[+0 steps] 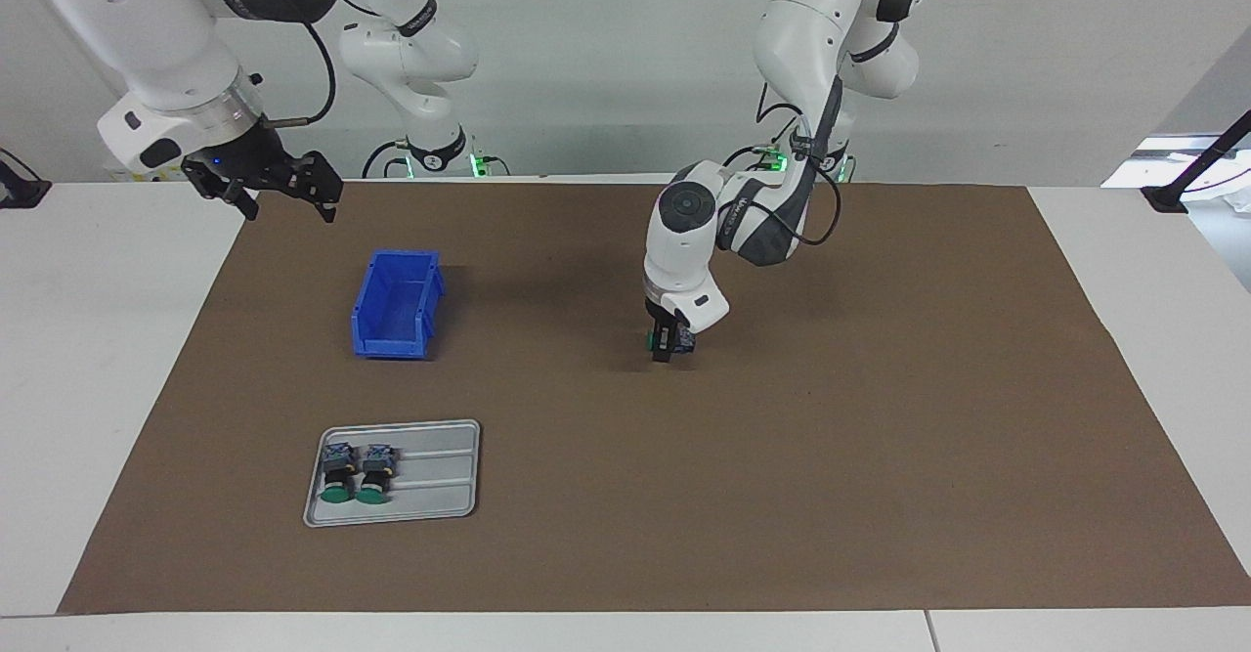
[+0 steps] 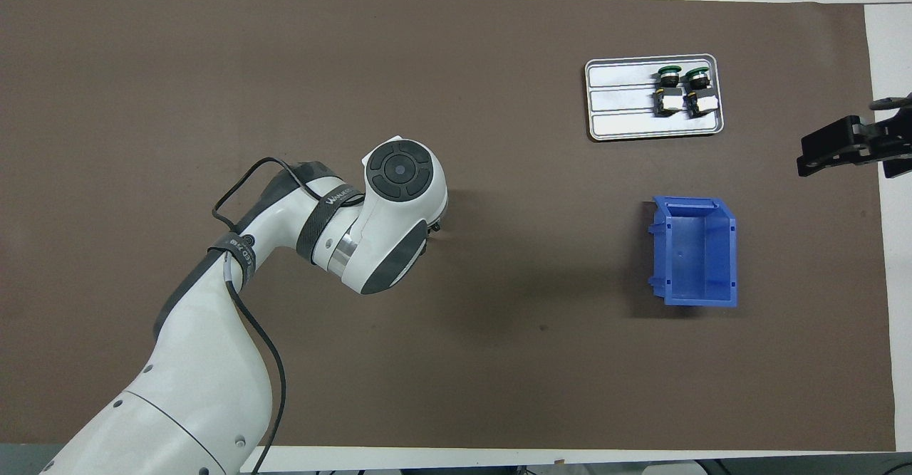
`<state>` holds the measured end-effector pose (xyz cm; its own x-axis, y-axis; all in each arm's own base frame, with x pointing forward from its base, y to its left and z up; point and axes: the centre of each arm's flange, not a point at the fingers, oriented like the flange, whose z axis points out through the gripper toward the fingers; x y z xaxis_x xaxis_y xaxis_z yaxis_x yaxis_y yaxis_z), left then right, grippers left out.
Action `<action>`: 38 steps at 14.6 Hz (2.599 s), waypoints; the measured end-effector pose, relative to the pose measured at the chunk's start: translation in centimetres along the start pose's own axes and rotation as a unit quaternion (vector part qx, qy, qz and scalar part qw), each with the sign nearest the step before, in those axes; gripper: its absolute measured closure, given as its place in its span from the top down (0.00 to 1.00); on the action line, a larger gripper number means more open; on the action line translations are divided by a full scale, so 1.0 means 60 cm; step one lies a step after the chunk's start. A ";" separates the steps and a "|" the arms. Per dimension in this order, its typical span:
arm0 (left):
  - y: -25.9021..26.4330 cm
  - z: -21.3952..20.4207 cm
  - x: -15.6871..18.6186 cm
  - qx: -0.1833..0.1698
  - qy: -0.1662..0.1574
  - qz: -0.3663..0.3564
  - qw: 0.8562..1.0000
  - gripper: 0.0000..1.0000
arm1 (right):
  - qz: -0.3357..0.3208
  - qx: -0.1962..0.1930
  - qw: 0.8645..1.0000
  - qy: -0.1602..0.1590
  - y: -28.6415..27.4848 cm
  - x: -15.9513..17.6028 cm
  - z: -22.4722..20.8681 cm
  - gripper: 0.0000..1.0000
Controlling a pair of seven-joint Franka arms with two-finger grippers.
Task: Place and press button with both arms
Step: 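Press down on the top of the green button with the left gripper, then open the left gripper and lower it around the green button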
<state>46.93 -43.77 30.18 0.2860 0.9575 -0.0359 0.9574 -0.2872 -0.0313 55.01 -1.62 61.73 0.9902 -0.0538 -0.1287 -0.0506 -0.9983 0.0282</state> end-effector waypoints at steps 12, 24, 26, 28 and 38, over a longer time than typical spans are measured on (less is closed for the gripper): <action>0.004 -0.005 -0.001 -0.005 -0.002 -0.005 1.000 0.33 | 0.000 0.000 1.000 0.000 0.000 0.000 0.000 1.00; 0.017 -0.103 0.054 -0.022 -0.070 -0.036 0.997 0.33 | -0.001 0.000 1.000 0.000 -0.002 -0.001 0.000 1.00; 0.015 -0.104 0.058 -0.009 -0.114 -0.023 0.993 0.33 | -0.001 0.000 1.000 0.000 -0.003 -0.001 0.000 1.00; 0.016 -0.107 0.073 -0.005 -0.145 -0.020 0.989 0.33 | -0.002 0.000 1.000 0.000 -0.003 -0.001 0.000 1.00; 0.019 -0.088 0.188 -0.010 -0.336 -0.023 0.942 0.33 | -0.002 0.000 1.000 0.000 -0.003 -0.001 0.000 1.00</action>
<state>51.47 -33.20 35.03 0.1600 0.7354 -0.6584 0.9706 -0.2386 -0.0306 54.98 -1.43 61.76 0.9905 -0.0504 -0.1283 -0.0471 -0.9985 0.0282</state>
